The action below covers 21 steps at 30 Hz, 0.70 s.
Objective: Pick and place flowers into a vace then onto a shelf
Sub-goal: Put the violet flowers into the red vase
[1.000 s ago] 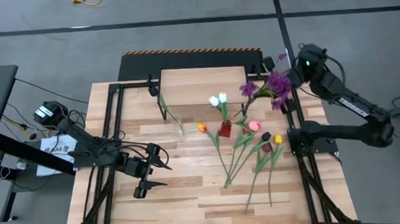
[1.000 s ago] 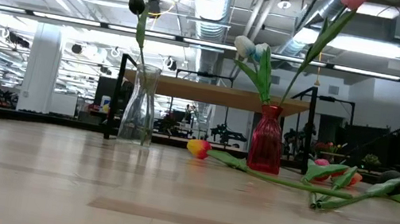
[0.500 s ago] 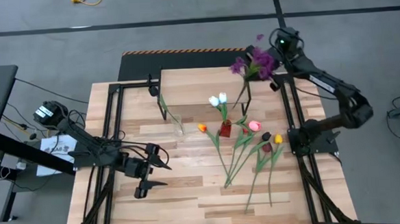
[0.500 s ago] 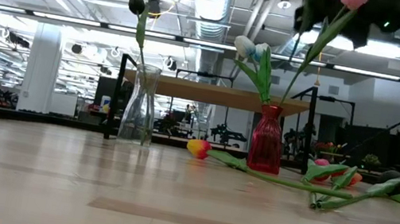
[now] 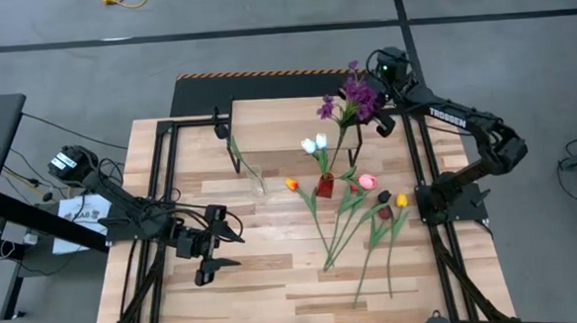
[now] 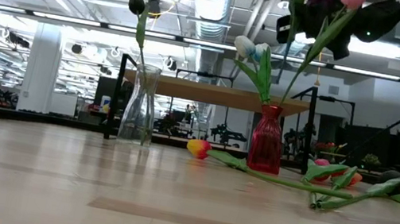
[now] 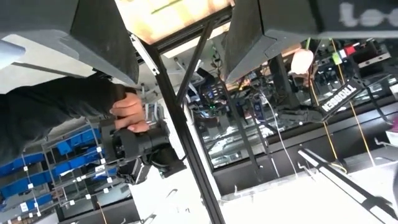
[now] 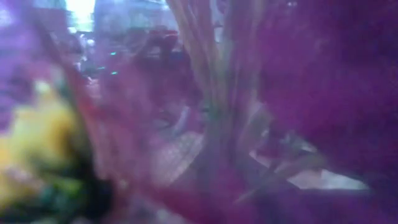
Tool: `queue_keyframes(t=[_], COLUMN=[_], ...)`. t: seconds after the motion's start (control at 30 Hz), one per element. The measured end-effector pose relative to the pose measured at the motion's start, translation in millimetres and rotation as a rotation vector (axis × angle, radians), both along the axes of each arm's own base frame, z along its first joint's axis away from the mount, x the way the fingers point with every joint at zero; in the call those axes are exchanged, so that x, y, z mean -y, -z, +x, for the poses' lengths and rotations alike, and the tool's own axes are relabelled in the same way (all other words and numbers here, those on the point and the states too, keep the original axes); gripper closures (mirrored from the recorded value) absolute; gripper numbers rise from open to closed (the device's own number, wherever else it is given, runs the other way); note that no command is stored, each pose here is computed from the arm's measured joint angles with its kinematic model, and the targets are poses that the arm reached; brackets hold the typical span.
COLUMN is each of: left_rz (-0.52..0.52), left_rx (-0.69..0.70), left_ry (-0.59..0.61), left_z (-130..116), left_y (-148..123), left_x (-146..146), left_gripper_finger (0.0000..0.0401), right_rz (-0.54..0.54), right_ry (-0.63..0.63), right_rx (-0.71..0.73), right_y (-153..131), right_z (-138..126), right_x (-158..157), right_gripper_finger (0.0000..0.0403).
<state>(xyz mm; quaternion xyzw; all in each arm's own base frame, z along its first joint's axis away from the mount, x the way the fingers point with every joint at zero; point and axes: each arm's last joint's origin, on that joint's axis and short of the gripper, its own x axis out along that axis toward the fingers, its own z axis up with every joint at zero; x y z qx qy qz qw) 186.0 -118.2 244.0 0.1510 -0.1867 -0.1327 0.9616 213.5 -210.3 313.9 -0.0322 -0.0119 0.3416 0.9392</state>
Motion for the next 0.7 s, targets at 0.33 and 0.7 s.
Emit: queue_keyframes(t=[0.33,0.7], left_rz=[-0.001,0.0], left_rx=[-0.001,-0.002], left_ry=[-0.002,-0.001], left_z=[0,0], left_y=[0,0], left_x=[0,0], left_gripper_finger=[0.0175,0.0175], right_rz=[-0.015,-0.045], right_ry=[-0.064,-0.064], right_rx=[0.013,0.04], right_y=[2,8], right_z=[13,12], right_x=[-15,-16], right_gripper_finger=[0.0402,0.0402])
